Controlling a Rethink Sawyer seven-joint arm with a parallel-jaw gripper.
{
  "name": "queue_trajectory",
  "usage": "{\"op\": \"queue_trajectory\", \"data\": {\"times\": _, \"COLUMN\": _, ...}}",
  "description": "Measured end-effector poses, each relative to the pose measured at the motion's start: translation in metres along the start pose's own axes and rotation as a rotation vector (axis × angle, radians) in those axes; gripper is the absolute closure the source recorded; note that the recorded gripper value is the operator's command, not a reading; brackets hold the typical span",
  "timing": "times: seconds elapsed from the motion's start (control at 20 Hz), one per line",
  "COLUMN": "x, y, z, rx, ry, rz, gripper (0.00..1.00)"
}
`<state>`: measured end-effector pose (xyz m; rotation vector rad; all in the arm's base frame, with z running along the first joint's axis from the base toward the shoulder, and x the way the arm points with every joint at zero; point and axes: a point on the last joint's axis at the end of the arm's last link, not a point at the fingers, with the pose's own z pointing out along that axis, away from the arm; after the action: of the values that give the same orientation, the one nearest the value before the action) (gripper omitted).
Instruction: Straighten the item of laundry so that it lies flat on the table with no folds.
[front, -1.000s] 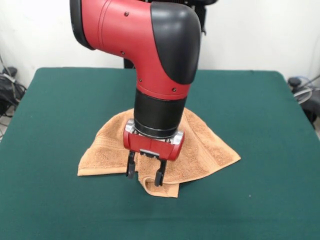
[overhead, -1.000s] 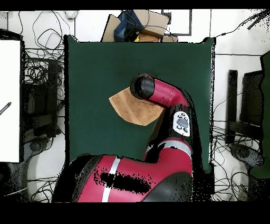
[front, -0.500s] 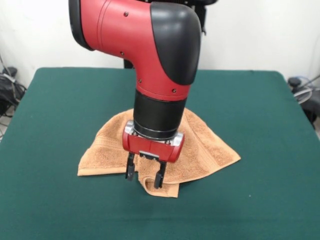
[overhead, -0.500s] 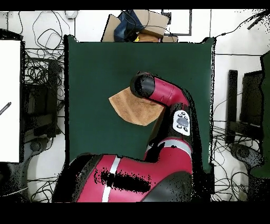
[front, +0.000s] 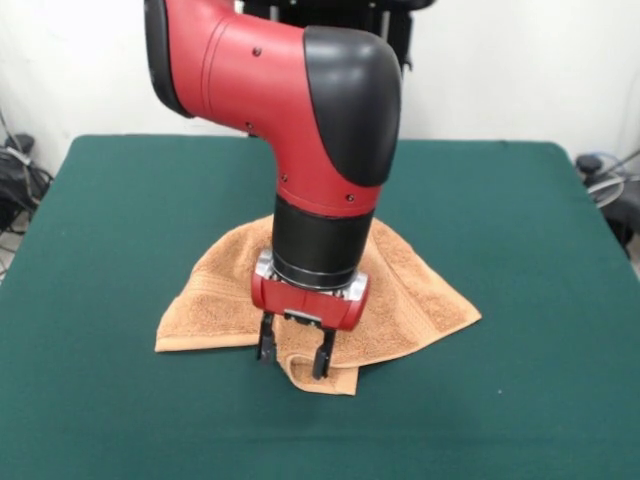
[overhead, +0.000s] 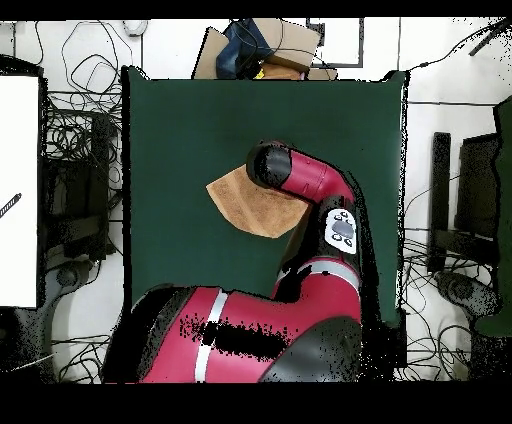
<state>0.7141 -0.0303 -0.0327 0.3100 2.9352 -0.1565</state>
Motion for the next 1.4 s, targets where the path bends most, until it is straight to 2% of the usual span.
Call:
{"op": "queue_trajectory", "data": {"times": 0.35, "x": 0.014, "y": 0.013, "z": 0.012, "rx": -0.002, "ry": 0.024, "rz": -0.02, "gripper": 0.0}}
{"op": "queue_trajectory", "data": {"times": 0.8, "x": 0.016, "y": 0.021, "z": 0.012, "rx": -0.004, "ry": 0.023, "rz": -0.031, "gripper": 0.0}}
{"op": "queue_trajectory", "data": {"times": 0.85, "x": 0.016, "y": 0.021, "z": 0.012, "rx": -0.004, "ry": 0.024, "rz": -0.031, "gripper": 1.0}}
{"op": "queue_trajectory", "data": {"times": 1.4, "x": 0.016, "y": 0.021, "z": 0.012, "rx": -0.004, "ry": 0.024, "rz": -0.031, "gripper": 1.0}}
